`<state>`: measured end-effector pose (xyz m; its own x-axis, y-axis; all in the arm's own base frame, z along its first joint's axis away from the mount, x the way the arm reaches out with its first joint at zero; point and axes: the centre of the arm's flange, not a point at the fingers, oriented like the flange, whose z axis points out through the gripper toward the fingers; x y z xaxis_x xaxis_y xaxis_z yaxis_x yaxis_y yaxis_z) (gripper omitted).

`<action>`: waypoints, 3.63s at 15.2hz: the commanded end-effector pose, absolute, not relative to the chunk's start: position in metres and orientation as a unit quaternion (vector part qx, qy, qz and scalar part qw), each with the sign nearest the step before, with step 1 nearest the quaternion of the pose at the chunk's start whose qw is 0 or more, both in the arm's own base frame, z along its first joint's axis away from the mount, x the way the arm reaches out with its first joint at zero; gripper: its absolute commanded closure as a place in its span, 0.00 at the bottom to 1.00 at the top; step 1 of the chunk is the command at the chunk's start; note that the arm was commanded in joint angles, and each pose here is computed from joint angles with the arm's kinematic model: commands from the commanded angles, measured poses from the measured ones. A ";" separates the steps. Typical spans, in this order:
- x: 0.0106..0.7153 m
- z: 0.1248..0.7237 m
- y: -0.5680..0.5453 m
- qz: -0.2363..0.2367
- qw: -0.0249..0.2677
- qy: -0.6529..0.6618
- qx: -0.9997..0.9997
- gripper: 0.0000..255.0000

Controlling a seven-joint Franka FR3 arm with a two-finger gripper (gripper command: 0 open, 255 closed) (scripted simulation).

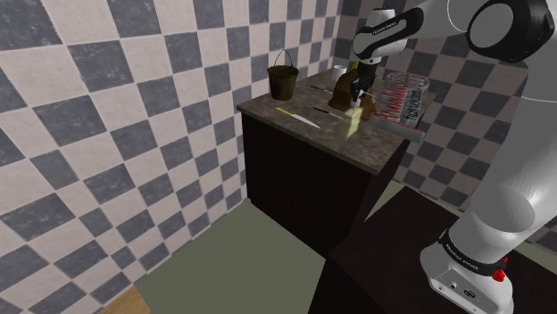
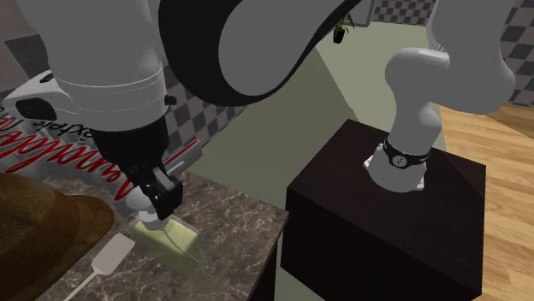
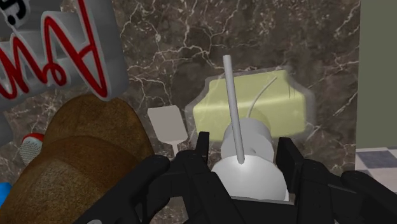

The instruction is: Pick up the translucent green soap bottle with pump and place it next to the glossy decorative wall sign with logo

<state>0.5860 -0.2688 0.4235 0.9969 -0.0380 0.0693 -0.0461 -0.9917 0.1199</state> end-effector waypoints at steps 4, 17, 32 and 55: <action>0.586 0.449 -0.268 0.033 0.061 -0.021 0.997 1.00; 0.586 0.517 -0.268 0.033 0.061 -0.021 0.997 1.00; 0.591 0.580 -0.308 0.033 0.061 -0.021 0.997 1.00; 0.602 0.496 -0.395 0.033 0.061 -0.021 0.997 1.00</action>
